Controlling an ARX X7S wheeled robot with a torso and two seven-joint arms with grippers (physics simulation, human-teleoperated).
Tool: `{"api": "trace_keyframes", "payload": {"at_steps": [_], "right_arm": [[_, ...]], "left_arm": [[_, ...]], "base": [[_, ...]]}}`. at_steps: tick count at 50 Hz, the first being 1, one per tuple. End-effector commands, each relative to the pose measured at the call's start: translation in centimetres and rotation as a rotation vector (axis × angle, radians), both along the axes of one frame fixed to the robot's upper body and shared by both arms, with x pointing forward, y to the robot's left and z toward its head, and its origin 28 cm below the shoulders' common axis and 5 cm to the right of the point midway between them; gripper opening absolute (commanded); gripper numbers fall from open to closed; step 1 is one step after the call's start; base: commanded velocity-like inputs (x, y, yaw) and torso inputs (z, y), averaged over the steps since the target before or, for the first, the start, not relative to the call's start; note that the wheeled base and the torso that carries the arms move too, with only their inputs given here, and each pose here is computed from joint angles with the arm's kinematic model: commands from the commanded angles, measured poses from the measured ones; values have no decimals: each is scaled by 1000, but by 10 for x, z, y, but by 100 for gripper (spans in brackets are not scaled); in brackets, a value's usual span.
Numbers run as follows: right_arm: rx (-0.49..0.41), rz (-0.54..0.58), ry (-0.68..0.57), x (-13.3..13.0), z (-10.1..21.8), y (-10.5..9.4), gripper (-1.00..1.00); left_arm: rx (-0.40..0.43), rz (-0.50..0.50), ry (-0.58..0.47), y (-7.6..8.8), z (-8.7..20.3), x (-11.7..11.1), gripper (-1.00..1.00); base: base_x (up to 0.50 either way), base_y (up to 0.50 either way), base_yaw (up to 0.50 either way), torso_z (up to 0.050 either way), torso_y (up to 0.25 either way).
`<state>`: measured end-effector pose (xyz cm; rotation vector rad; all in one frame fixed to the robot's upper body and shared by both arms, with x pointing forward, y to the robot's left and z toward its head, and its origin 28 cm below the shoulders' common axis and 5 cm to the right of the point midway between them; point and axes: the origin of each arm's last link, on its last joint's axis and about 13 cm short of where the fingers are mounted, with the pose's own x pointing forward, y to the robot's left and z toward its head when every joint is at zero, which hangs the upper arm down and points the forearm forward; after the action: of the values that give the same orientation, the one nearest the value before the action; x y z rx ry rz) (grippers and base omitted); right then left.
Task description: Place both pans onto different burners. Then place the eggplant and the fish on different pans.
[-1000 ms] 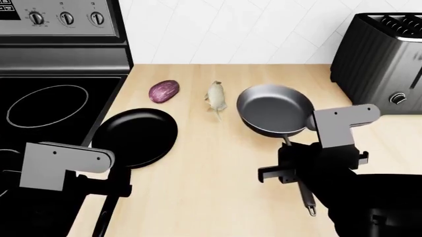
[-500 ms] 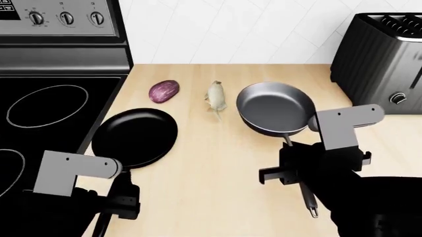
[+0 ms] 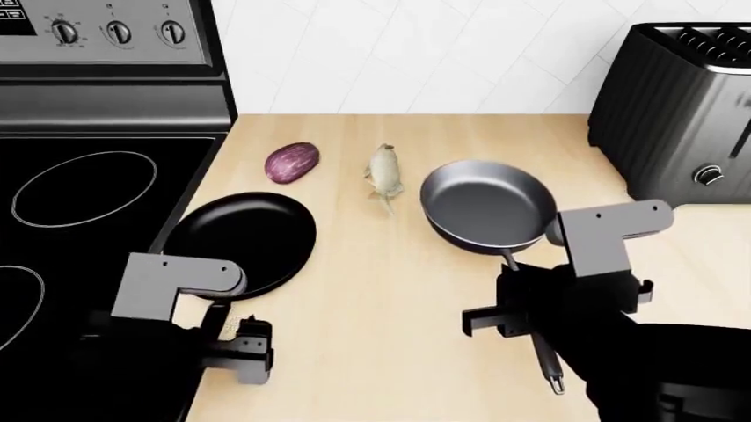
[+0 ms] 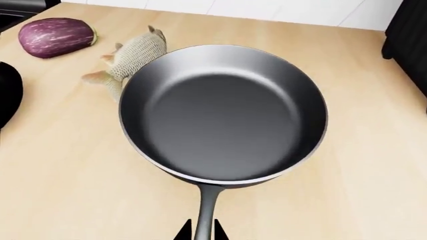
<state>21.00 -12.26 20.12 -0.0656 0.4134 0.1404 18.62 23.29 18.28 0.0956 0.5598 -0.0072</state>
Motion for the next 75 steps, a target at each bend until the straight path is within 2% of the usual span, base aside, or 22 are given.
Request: {"api": "trace_keyframes", "payload": {"at_steps": [1, 16, 17, 32, 39, 44, 51, 75], "right_arm": [[-10, -67, -43, 4, 1, -4, -100], [-5, -64, -40, 4, -1, -4, -100], [-5, -64, -40, 4, -1, -4, -100], [-3, -61, -42, 3, -1, -4, -100], [-3, -66, -64, 0, 1, -4, -100], [-5, -67, -119, -5, 8, -5, -100], [-10, -47, -147, -12, 13, -3, -100], [-19, -42, -173, -15, 16, -1, -100]], "left_arm": [[-6, -3, 50, -6, -6, 8, 100], [-19, 16, 90, -6, -20, 8, 100], [-17, 19, 88, -5, -20, 8, -100], [-1, 32, 31, -2, -14, 9, -100], [-3, 21, -79, 0, -3, 9, -100], [-14, 52, -154, 8, 8, 9, -100], [-21, 41, -225, 11, 29, -3, -100], [-12, 54, -237, 16, 20, -10, -100]], "base": [[0, 0, 0, 0, 0], [2, 0, 0, 0, 1], [0, 0, -3, 0, 0], [0, 1, 0, 0, 0], [0, 0, 0, 0, 0], [0, 0, 0, 0, 4], [0, 0, 0, 1, 3], [-245, 32, 0, 1, 3]]}}
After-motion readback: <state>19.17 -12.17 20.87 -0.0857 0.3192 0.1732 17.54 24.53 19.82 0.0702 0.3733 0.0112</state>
